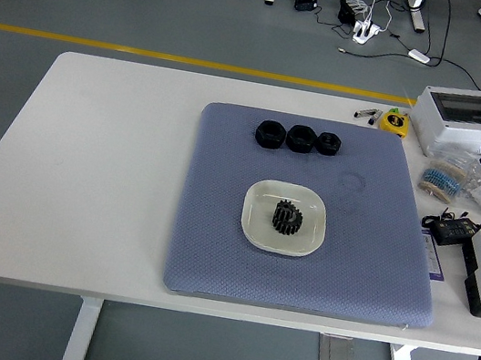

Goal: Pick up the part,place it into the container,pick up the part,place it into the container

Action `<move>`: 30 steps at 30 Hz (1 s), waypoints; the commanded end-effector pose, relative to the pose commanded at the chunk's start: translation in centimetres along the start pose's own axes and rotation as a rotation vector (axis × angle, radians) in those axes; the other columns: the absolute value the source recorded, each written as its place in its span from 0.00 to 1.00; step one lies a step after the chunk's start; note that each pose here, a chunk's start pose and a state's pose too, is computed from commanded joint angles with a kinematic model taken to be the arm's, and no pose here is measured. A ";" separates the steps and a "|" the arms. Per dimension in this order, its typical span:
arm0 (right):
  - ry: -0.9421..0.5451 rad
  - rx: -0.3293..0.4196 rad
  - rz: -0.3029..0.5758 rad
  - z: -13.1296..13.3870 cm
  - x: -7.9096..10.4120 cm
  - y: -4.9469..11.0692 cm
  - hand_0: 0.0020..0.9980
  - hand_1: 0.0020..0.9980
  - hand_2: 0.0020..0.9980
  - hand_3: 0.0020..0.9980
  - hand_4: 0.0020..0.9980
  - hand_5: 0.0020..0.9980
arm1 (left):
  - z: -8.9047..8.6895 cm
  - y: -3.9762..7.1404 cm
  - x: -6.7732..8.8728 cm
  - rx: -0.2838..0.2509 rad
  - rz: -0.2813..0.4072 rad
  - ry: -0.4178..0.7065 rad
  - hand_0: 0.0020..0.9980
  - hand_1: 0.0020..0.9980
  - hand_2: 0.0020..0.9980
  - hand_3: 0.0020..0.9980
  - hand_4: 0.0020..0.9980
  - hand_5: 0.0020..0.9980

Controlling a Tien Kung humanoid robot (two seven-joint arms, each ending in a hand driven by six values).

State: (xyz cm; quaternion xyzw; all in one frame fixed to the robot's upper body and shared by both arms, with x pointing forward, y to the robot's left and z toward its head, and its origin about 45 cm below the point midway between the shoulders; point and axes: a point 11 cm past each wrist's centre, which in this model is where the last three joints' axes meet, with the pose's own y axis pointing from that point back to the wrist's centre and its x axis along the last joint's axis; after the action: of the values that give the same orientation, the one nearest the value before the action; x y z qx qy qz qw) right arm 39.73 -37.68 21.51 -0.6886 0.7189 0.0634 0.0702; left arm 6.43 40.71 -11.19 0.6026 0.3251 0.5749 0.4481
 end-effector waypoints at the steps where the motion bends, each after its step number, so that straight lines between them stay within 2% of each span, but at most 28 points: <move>1: -0.001 -0.003 0.001 0.3 0.1 0.4 0.96 0.87 0.89 0.91 1.00 1.00 | 0.0 0.0 0.0 -0.001 0.000 -0.001 0.74 0.75 0.78 0.69 0.73 0.68; 8: -0.031 -0.010 0.012 1.6 0.3 3.0 0.96 0.87 0.88 0.91 1.00 1.00 | 0.1 0.0 0.0 -0.001 0.000 -0.011 0.73 0.75 0.78 0.69 0.73 0.68; 12: -0.011 -0.011 0.015 1.7 0.3 3.7 0.96 0.87 0.88 0.91 1.00 1.00 | 0.0 0.0 0.0 0.002 -0.001 -0.016 0.73 0.75 0.78 0.69 0.73 0.68; 18: 0.008 -0.017 0.013 2.0 0.3 4.2 0.96 0.87 0.88 0.91 1.00 1.00 | -0.2 0.0 0.0 0.005 0.000 -0.020 0.73 0.75 0.78 0.69 0.73 0.69; 30: 0.002 -0.028 0.017 2.2 0.3 4.3 0.96 0.87 0.88 0.91 1.00 1.00 | -0.2 0.0 0.1 0.006 0.001 -0.026 0.73 0.75 0.78 0.69 0.73 0.69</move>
State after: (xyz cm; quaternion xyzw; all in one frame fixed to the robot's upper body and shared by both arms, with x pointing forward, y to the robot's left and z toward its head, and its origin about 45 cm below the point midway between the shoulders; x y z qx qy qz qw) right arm 35.49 -37.39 19.22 -0.6833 0.7240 0.0734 0.0593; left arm 6.22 40.83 -11.18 0.6117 0.3206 0.5662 0.4499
